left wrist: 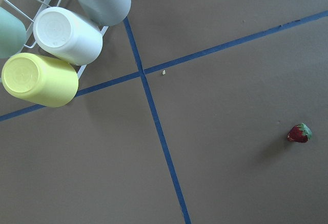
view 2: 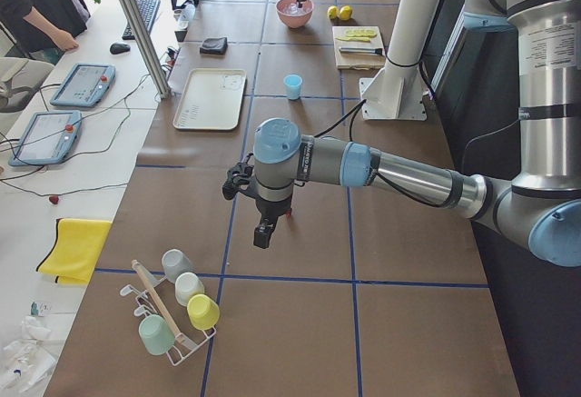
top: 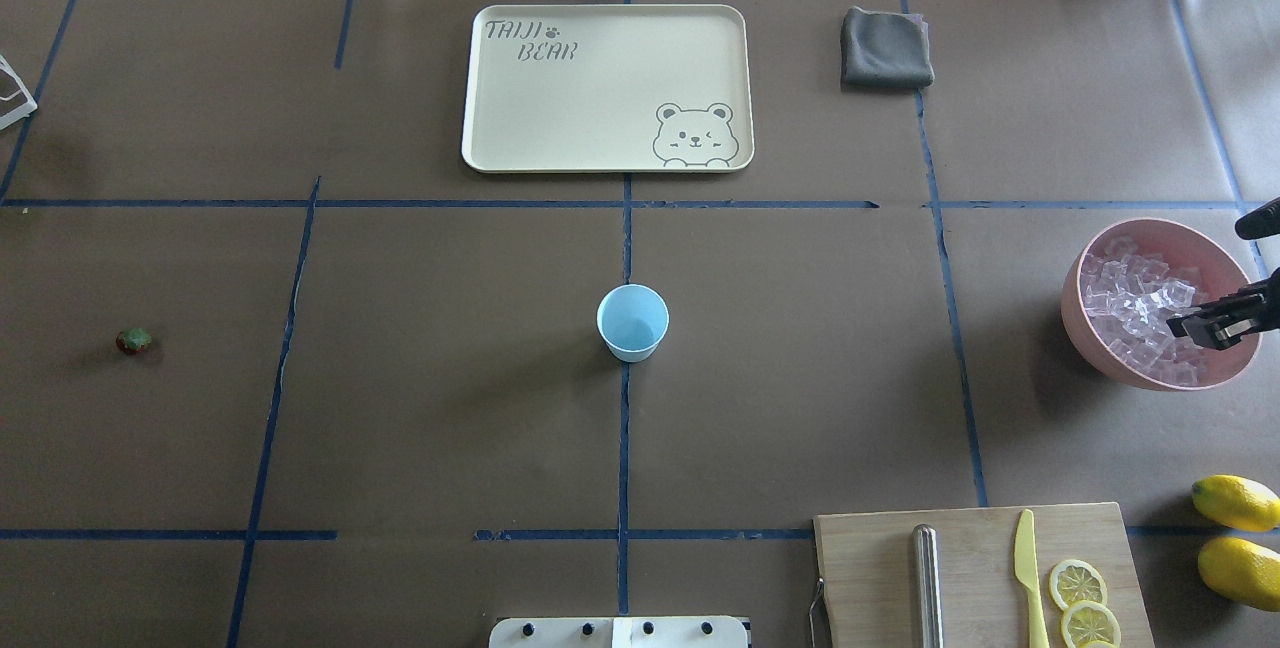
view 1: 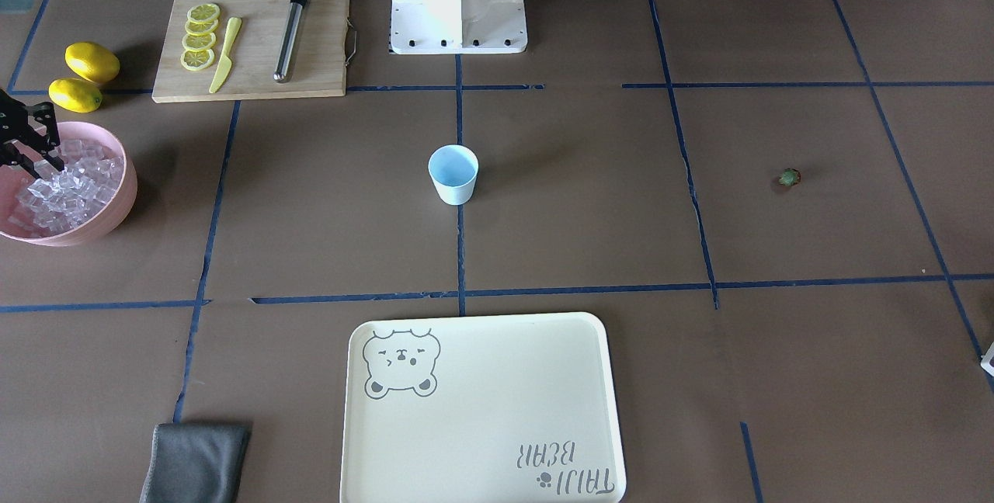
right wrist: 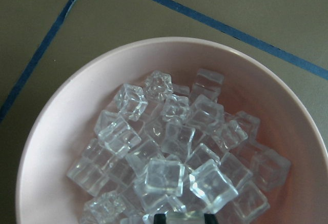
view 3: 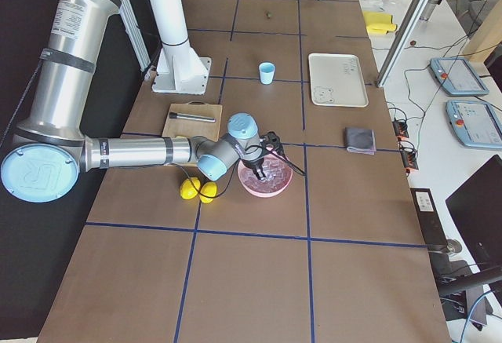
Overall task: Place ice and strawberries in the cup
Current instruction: 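Carry the ice cube with the right gripper over the light-blue cup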
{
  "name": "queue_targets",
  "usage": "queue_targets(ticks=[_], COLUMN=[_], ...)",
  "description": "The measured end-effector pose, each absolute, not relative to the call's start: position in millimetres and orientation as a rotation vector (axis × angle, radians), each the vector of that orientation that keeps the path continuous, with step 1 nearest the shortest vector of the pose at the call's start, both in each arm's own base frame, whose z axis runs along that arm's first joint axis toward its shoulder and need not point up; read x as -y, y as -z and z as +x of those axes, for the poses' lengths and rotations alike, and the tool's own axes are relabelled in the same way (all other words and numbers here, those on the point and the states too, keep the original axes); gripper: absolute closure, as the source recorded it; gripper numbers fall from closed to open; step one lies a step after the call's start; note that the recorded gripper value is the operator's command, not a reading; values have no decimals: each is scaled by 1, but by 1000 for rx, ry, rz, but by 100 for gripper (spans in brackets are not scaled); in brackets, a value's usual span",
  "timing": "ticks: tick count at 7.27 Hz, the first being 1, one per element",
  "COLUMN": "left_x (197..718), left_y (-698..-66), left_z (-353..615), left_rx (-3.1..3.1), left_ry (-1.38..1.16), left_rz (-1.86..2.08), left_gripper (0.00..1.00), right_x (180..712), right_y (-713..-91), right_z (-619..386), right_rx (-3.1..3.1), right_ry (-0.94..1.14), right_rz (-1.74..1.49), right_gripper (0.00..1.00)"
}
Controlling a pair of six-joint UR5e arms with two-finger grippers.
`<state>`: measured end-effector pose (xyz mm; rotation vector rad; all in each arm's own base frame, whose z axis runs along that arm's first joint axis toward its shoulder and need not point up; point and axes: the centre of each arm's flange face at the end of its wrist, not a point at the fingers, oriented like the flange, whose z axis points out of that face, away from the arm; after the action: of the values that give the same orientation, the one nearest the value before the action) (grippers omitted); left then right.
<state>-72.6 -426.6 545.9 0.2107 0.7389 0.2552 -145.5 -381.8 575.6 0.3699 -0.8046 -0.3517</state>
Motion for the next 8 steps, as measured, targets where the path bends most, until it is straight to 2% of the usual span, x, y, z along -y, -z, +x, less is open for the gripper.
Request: queue_targets(ticks=[4,8], left_x=[426,426], left_y=[-544,-541], left_z=[-70,-68], left_rx=[-770,-797], left_ry=[-255,-258], left_rz=[214,221], left_gripper=[0,0], right_x=[392,450], right_y=[-499,-380], right_z=[-90,-129], right_rx=[805,830], right_ry=[224,149], right_rz=[373,310], right_gripper=[100,100])
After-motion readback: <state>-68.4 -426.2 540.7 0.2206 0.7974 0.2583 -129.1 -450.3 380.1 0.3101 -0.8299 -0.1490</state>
